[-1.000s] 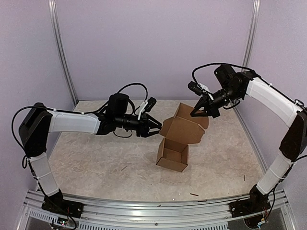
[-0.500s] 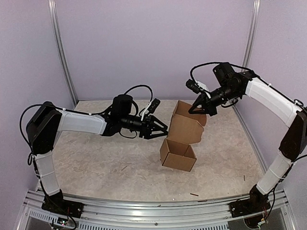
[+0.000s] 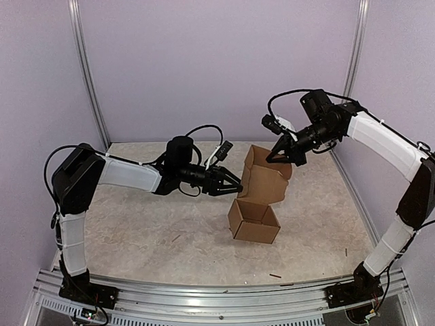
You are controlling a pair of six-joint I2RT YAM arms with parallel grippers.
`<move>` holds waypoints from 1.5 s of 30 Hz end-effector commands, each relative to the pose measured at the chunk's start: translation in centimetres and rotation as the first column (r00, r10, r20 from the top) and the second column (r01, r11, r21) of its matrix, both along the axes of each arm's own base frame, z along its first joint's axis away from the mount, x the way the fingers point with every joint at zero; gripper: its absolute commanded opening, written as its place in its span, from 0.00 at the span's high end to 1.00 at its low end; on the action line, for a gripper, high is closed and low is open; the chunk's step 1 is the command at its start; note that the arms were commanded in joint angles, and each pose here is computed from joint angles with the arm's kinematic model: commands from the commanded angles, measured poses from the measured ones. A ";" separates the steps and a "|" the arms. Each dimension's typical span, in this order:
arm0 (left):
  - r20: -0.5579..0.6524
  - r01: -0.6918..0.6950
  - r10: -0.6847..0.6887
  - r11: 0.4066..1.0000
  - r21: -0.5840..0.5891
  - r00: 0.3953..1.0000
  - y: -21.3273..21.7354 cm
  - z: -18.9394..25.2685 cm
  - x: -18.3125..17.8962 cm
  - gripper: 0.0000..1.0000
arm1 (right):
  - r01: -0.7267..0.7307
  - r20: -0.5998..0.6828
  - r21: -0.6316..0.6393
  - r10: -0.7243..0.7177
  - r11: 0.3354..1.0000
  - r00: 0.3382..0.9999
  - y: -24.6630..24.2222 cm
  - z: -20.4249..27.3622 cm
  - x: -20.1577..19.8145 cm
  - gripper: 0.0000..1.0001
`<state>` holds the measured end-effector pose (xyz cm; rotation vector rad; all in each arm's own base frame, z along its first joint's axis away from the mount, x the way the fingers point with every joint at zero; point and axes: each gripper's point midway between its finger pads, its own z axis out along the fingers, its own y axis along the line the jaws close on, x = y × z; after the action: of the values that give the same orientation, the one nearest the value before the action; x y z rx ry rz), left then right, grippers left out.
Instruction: Fold the paper box
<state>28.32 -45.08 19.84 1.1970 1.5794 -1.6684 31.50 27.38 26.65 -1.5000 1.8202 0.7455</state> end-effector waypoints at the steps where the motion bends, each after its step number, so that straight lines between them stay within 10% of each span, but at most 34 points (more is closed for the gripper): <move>1: -0.008 -0.004 0.004 1.000 -0.024 1.000 -1.5 0.4 0.3 0.47 | -0.063 0.008 0.089 0.063 0.994 0.998 1.5 2.4 -2.0 1.00; 15: -0.028 0.049 -0.051 0.997 -0.066 0.998 -1.6 0.5 -0.1 0.57 | -0.119 -0.082 0.097 0.127 0.988 0.988 2.0 2.6 -3.4 1.00; 25: -0.025 0.072 -0.074 0.995 -0.072 0.997 -1.9 0.6 -0.2 0.89 | -0.120 -0.114 0.087 0.130 0.989 0.985 2.6 1.8 -3.6 1.00; 30: 0.006 0.071 -0.071 0.993 -0.089 0.997 -1.9 1.2 -0.5 0.77 | -0.122 -0.153 0.088 0.134 0.989 0.979 3.0 1.1 -3.5 1.00; 45: 0.033 0.059 -0.056 0.992 -0.109 0.998 -0.6 2.2 -0.7 0.97 | -0.122 -0.142 0.072 0.131 0.990 0.981 2.9 1.1 -3.4 0.99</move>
<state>27.56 -45.96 19.77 1.2395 1.5036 -1.7903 29.30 28.85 26.64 -1.5349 1.8739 0.9097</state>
